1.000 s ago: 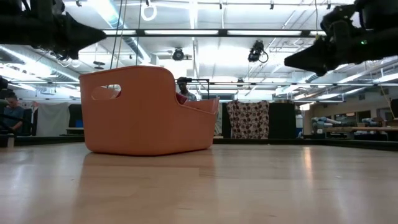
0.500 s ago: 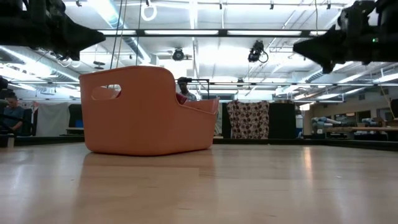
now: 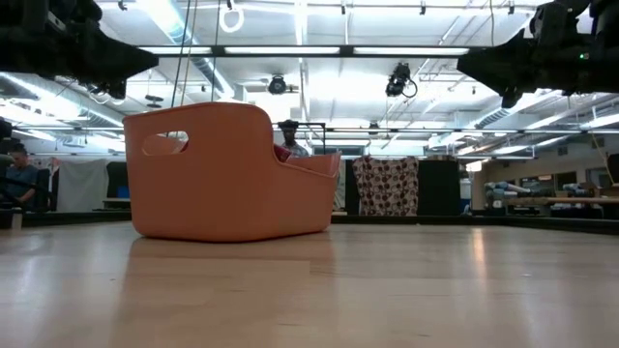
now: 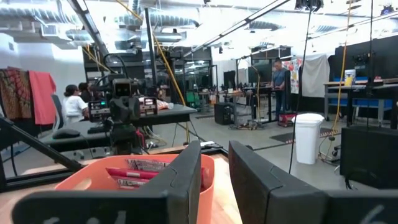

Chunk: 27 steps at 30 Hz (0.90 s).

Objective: Sort popcorn bags into baskets
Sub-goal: Return to Home Position

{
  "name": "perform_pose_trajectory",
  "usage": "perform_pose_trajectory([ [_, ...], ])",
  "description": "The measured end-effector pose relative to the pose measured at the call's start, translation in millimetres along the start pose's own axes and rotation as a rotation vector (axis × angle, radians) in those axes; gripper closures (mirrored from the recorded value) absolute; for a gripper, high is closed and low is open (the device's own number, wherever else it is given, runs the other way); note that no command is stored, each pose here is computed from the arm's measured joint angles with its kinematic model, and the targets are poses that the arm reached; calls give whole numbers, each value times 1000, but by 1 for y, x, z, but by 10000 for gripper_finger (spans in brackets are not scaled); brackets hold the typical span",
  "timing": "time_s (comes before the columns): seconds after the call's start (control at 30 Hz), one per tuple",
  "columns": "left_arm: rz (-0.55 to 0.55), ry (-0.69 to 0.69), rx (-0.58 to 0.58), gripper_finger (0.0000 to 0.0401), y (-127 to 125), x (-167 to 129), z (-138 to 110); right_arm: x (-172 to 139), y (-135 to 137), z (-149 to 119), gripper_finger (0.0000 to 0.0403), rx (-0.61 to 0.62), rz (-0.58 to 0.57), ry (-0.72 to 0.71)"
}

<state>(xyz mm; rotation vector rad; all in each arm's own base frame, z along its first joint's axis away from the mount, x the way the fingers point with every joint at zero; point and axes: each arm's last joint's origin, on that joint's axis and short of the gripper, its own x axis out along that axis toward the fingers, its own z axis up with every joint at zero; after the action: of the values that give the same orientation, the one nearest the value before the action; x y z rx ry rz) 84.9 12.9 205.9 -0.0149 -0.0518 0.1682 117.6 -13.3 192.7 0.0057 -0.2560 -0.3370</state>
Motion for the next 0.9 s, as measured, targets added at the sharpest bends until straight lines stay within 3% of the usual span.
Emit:
perform_pose_trajectory([
  [0.1,-14,20,-29,365,-1,1,-6,0,0,0,316,-1,0,1],
  [0.27,-37,14,-74,365,-3,10,-37,0,0,0,316,-2,0,1],
  [0.47,-50,74,-88,365,-4,12,-42,0,0,0,316,-2,0,3],
  [0.7,-29,183,-491,365,-6,17,-50,1,0,-1,316,-3,1,6],
  [0.8,-19,200,-567,365,-6,18,-52,1,0,-1,316,-3,1,6],
  [0.9,-30,192,-568,365,-6,19,-51,1,0,-1,316,-3,1,6],
])
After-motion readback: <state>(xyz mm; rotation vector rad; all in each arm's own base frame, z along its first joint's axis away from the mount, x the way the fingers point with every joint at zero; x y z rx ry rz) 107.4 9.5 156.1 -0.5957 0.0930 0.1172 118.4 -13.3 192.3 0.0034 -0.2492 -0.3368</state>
